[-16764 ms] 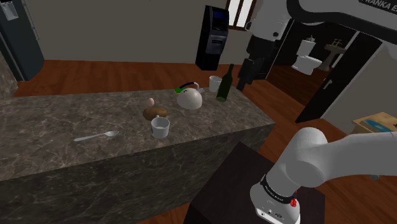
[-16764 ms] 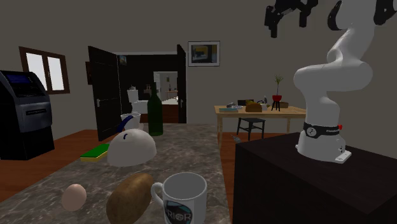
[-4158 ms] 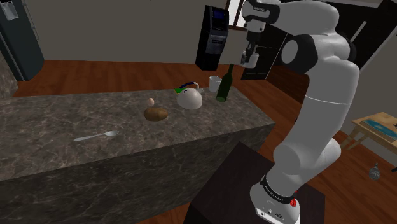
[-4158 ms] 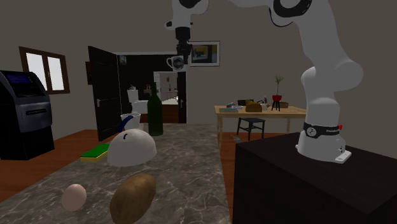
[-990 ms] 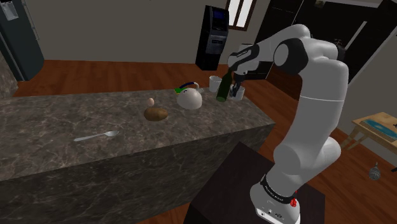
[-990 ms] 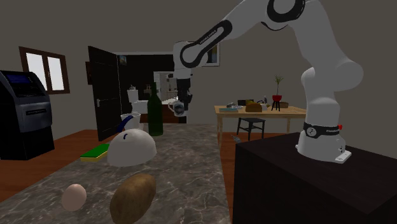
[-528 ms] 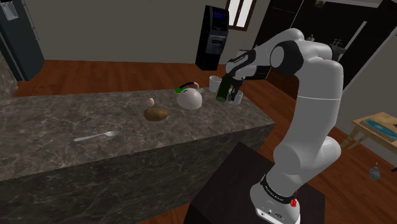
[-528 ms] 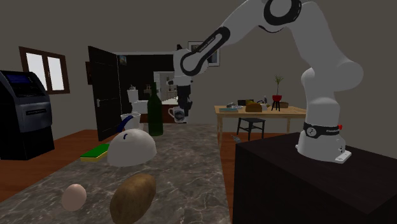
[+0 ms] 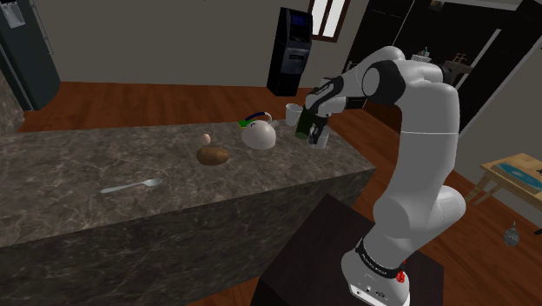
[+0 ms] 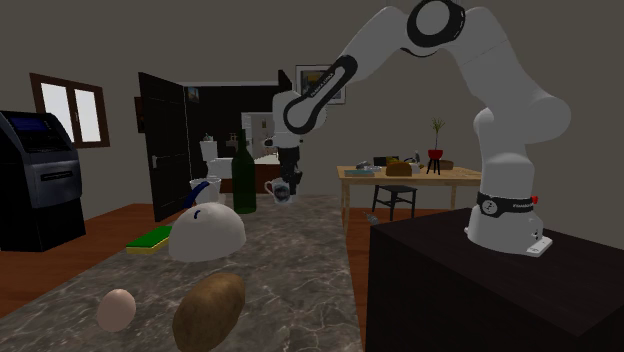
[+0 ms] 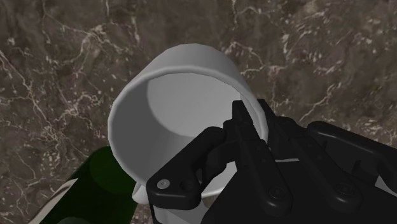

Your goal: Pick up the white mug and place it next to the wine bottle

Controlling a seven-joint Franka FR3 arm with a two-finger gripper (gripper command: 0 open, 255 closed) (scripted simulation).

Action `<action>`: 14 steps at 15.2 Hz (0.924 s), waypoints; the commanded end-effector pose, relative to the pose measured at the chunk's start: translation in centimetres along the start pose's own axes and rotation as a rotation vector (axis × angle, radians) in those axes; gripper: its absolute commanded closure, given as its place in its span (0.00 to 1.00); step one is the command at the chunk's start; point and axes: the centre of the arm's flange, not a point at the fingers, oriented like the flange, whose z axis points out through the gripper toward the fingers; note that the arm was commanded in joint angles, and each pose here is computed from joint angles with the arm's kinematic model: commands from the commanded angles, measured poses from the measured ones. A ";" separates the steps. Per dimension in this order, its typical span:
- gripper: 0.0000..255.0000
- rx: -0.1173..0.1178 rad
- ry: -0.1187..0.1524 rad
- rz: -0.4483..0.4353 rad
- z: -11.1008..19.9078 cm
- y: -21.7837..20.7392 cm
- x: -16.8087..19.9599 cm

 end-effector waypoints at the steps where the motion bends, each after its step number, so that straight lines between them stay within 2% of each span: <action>1: 1.00 -0.001 0.001 0.000 1.0 0.0 0.0; 7: 1.00 -0.001 0.001 0.000 4.2 -0.2 0.4; 14: 1.00 -0.001 0.001 0.000 4.2 -0.2 0.4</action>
